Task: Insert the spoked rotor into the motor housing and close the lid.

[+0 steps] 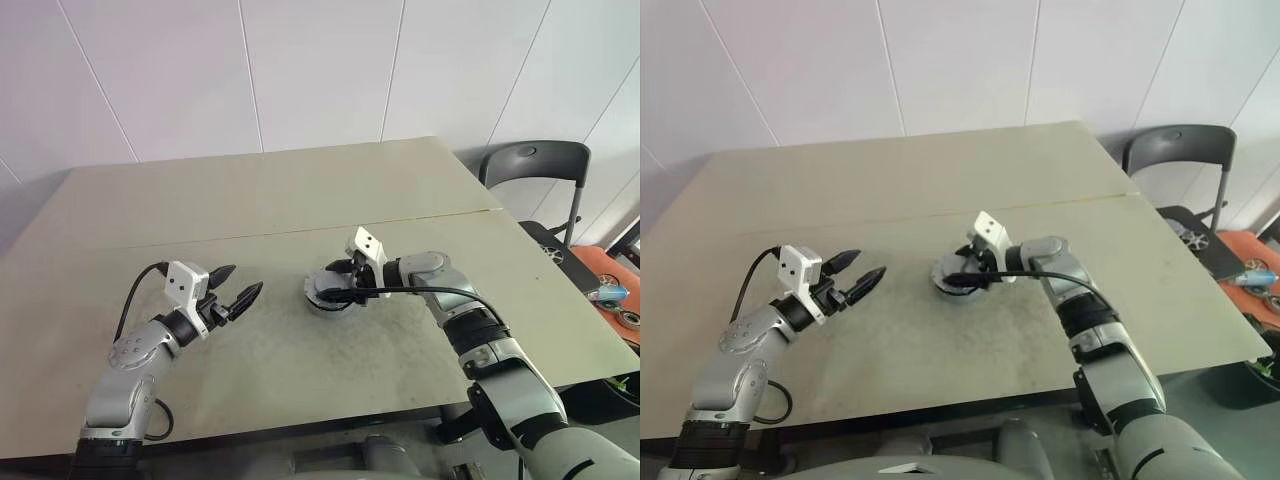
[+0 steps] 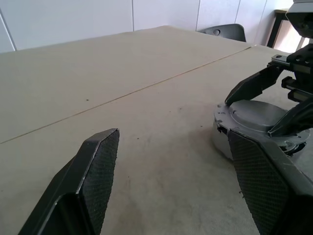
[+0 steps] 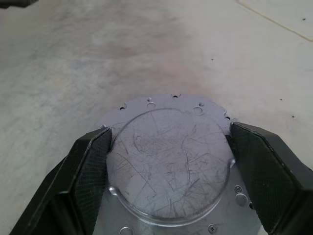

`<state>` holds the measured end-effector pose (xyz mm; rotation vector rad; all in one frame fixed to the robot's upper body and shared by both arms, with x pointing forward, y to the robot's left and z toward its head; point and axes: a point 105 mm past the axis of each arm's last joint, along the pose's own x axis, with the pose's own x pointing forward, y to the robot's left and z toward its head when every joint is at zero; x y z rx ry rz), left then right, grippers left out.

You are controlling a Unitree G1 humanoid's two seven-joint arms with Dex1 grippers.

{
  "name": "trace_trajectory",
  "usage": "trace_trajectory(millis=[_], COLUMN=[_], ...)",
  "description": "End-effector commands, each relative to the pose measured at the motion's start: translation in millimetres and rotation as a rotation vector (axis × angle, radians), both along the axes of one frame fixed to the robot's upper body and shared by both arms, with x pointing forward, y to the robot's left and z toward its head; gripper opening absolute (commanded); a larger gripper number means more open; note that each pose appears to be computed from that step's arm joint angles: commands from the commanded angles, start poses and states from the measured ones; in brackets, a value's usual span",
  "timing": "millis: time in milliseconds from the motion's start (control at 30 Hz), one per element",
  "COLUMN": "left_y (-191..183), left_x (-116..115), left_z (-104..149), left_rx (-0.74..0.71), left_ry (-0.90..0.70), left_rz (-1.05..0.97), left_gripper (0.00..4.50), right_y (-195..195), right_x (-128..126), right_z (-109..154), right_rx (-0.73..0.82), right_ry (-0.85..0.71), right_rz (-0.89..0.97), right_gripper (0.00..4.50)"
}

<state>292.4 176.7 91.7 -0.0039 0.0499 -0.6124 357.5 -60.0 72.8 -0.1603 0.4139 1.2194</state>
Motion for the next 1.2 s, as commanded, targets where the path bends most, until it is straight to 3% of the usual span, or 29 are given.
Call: trace_trajectory(millis=[33, 100, 233, 400, 1200], left_y=[2, 2, 2, 1, 2], left_x=[1, 1, 0, 1, 1], left_z=[16, 16, 16, 16, 16], left_rx=[0.008, 0.008, 0.006, 0.004, 0.0], left_ry=[-0.058, -0.057, -0.056, -0.055, -0.052], left_rz=[0.006, 0.006, 0.006, 0.005, 0.0], left_gripper=[3.74, 3.74, 3.74, 3.74, 3.74], right_y=[7, 6, -2, -4, -9], right_x=[6, 2, -9, -5, -4], right_z=[30, 34, 16, 10, -6], right_rx=[0.129, 0.153, 0.04, -0.025, -0.088], right_ry=[-0.016, 0.004, 0.009, -0.032, -0.043], right_rz=[0.0, 0.031, 0.089, 0.068, 0.044], right_gripper=[3.55, 3.55, 3.55, 3.55, 3.55])
